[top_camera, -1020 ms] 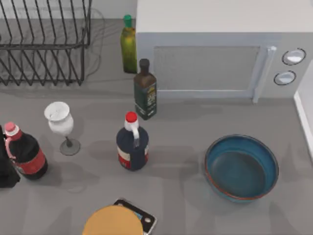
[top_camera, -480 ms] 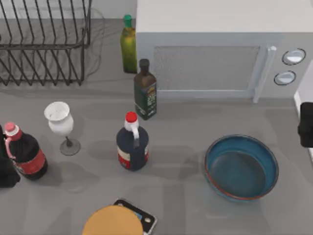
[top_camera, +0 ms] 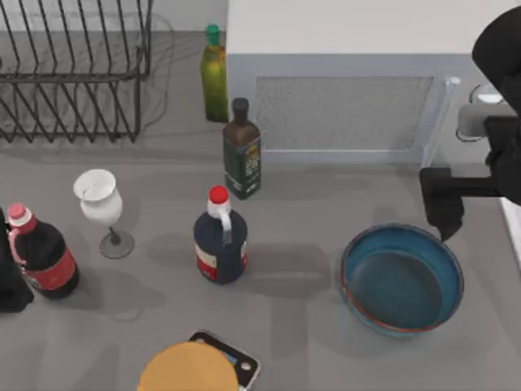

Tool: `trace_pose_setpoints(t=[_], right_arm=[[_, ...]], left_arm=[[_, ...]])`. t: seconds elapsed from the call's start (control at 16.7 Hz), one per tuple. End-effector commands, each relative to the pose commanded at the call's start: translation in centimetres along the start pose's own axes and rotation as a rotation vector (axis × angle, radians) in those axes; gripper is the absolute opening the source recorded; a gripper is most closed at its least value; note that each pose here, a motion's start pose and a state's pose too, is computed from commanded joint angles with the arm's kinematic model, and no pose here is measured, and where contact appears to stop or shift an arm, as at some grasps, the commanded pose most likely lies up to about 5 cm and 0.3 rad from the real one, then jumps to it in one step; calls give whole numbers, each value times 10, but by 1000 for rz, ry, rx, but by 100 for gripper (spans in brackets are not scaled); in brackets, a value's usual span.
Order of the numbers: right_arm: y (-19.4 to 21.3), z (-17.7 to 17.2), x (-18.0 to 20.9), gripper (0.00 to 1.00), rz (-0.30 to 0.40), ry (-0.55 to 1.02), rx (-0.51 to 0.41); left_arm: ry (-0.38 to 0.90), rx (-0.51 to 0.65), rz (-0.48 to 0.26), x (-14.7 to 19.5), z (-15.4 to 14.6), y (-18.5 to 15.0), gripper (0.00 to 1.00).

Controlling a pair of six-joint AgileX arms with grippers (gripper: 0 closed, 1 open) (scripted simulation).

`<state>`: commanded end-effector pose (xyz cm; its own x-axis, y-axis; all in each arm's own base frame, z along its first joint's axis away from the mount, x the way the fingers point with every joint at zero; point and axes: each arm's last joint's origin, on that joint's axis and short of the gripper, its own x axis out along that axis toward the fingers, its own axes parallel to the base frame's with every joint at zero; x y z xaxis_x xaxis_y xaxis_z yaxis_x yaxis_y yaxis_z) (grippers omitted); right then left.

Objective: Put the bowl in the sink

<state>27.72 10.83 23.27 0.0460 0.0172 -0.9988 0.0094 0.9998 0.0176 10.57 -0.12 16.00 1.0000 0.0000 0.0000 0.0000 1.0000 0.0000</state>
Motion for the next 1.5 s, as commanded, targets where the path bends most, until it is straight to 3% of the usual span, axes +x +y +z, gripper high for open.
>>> trace_pose_setpoints(t=[0.54,1.02,1.38,1.5], right_arm=[[6,6,9,100,-19,48,2],[6,4,93,100,-15,39,0],[5,1,104,100,-18,46,0],[5,1,104,85,-18,46,0]], left_arm=[[0,0,0,0,0,0,100],[0,0,0,0,0,0,100],[0,0,0,0,0,0,100],[0,0,0,0,0,0,100]])
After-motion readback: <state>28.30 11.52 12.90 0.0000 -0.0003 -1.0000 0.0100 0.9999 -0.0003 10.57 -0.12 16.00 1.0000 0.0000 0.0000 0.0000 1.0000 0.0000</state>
